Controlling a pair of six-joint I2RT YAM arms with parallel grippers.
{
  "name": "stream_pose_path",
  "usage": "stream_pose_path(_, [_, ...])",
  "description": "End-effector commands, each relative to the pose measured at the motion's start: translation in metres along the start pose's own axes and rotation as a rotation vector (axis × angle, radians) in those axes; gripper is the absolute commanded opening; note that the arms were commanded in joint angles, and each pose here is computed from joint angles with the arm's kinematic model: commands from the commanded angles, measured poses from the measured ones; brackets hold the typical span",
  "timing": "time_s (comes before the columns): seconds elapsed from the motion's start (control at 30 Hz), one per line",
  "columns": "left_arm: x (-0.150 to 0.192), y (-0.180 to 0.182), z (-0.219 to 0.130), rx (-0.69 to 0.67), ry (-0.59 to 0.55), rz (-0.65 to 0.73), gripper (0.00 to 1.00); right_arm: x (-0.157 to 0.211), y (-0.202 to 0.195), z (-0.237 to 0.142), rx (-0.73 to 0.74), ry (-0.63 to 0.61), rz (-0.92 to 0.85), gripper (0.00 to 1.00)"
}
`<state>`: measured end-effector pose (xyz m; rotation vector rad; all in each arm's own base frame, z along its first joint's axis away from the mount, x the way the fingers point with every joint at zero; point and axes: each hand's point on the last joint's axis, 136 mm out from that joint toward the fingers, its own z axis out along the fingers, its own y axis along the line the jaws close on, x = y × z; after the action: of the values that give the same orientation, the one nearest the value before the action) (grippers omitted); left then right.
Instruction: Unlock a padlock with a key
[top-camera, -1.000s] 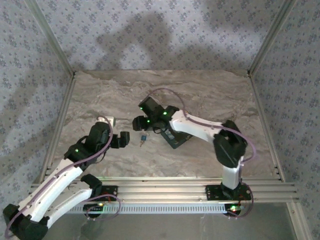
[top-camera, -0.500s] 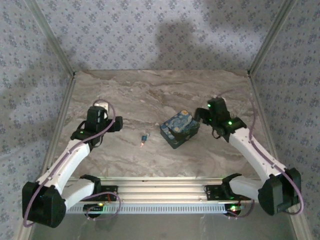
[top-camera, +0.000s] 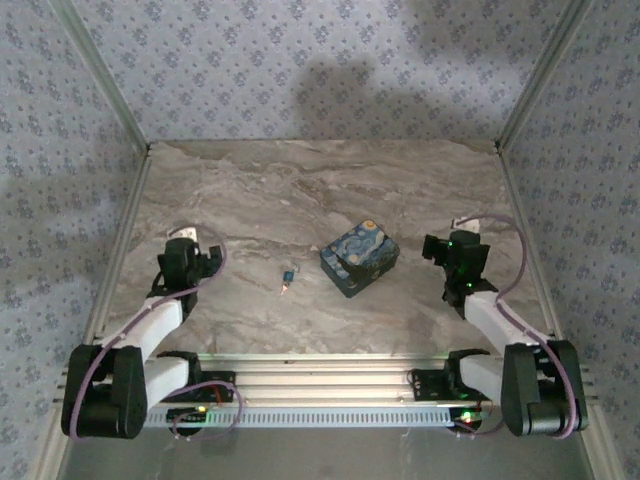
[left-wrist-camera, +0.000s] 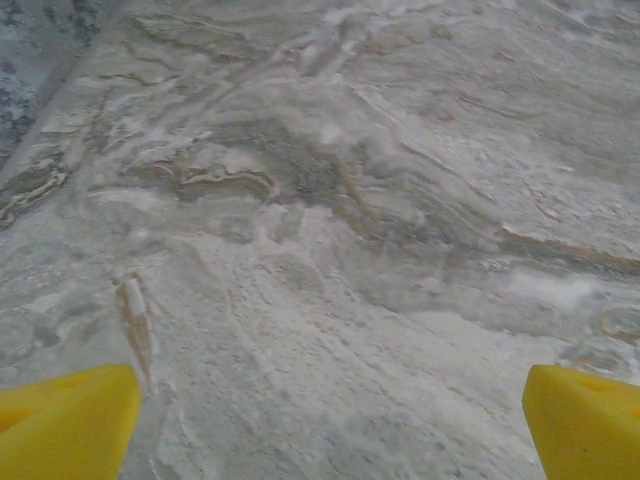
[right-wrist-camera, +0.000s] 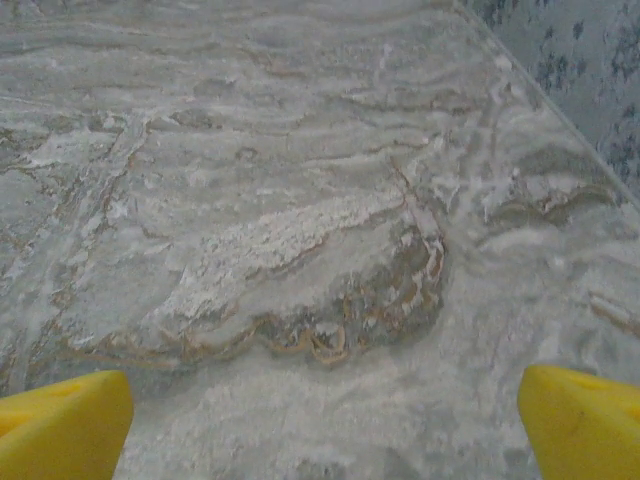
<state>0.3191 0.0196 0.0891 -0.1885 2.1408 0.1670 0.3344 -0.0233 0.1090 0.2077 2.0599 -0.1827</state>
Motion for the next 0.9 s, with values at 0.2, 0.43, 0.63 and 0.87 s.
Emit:
stream_pose_path(0.2, [-0.054, -0.007, 0.014, 0.028, -0.293, -0.016, 0.98, -0.023, 0.006, 0.011, -0.096, -0.247, -0.05, 1.0])
stream_pose_path(0.43, [-0.049, -0.017, 0.039, 0.054, -0.284, 0.037, 0.98, -0.007, 0.01, 0.032, -0.13, -0.232, -0.046, 1.0])
stream_pose_path(0.63, [-0.043, -0.02, 0.062, 0.113, -0.201, 0.021, 0.98, -0.007, 0.004, 0.058, -0.058, -0.124, -0.036, 1.0])
stream_pose_path(0.87, [-0.042, -0.019, 0.063, 0.119, -0.191, 0.016, 0.98, -0.006, 0.004, 0.058, -0.057, -0.12, -0.042, 1.0])
